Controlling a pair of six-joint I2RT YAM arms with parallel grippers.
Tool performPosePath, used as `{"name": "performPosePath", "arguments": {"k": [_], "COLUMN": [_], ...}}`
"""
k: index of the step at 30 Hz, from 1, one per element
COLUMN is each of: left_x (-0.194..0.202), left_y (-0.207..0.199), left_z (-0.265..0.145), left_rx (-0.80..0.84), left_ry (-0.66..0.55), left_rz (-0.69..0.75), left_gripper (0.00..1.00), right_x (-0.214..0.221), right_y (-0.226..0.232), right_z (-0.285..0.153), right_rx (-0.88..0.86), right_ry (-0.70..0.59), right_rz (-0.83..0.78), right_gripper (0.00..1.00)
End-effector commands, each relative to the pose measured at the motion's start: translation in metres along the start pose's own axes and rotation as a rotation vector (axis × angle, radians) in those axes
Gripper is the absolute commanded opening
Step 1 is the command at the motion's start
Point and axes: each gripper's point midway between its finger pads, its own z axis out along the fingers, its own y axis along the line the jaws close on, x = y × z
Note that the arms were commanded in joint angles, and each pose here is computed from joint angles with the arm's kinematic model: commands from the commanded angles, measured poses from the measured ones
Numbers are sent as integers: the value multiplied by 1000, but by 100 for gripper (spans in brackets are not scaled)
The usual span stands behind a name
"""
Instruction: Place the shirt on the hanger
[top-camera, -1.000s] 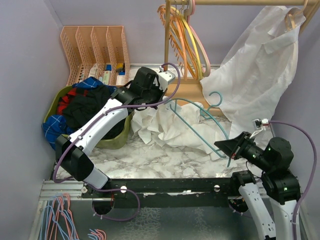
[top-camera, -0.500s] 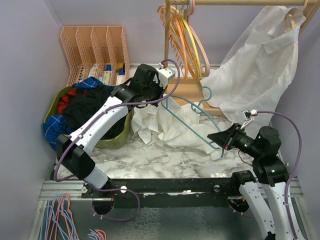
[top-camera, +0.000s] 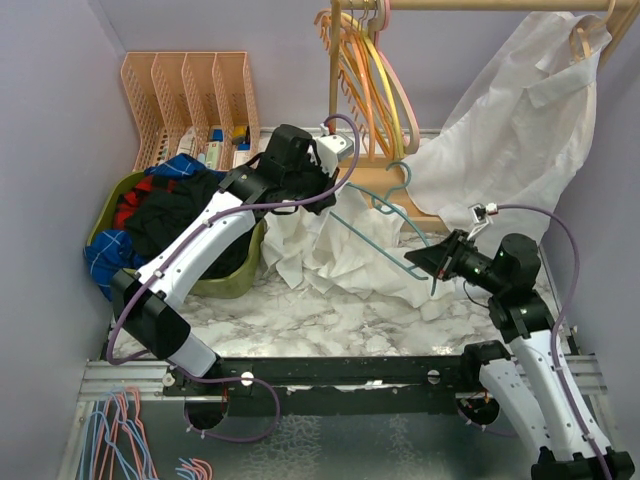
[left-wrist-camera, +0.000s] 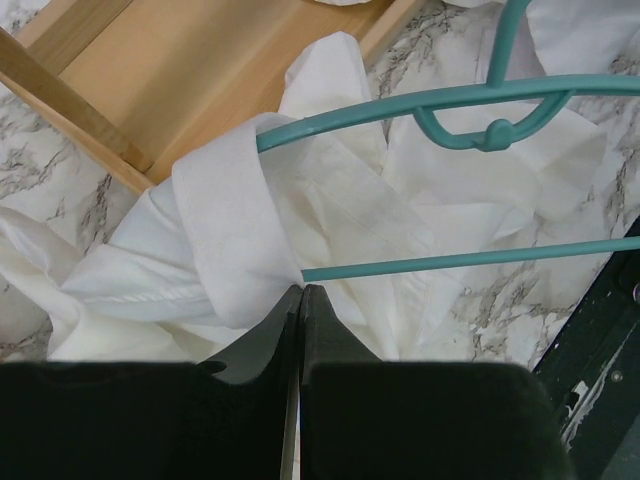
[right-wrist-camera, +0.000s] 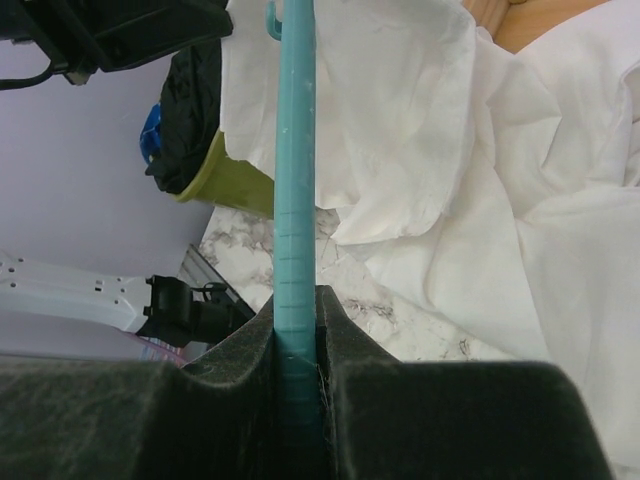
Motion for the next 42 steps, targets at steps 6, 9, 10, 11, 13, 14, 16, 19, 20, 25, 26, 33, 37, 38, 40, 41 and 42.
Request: {"name": "performPosePath", "arguments": {"k": [6,9,10,11,13,14,16,19,20,25,26,33,37,38,40,41,42], "left_x": [-15,-22,-25,-30,-40,-45,-50,-48,-47,-30,-26,-17,-20,-21,-23,-24,-24], "left_y": [-29,-42,-44,-45,-42,-37,-22,-7,-7,4,10,13,12,12,11,13,14], "left_z": [-1,0,0,1,1,0,-2,-12,-16,-32,-35,-37,-28,-26,-23,-22,-20], "left_rx": [128,151,144,134,91,58,-27,-118,-125,-201,-232,-246,-234,-232,-226,-231,-238], "left_ry": [-18,-23,-23,-29,-40,-50,-64,-77,-83,-80,-77,-76,-62,-63,-63,-61,-59], "left_rz": [-24,1,15,31,60,71,91,116,121,151,159,159,143,139,134,132,130], "left_gripper": [2,2,2,2,2,2,2,2,2,2,2,3,3,3,3,3,3], "right_x": [-32,-31,-28,-23,-12,-6,1,-1,-2,-6,-6,3,6,6,7,8,8], "right_y": [12,14,16,18,23,25,26,15,11,0,-1,8,15,16,19,21,23], "right_z": [22,34,40,45,58,64,72,75,75,75,75,83,94,97,103,105,107], "right_rx": [-48,-51,-57,-62,-65,-63,-53,-18,-7,22,22,-67,-102,-106,-110,-111,-113], "right_ry": [-85,-79,-73,-66,-50,-44,-51,-97,-115,-175,-181,-162,-125,-119,-107,-105,-104], "right_rz": [-110,-129,-132,-141,-174,-194,-226,-238,-241,-249,-248,-239,-226,-223,-225,-227,-230], "right_gripper": [1,1,1,1,1,1,1,1,1,1,1,1,1,1,1,1,1]}}
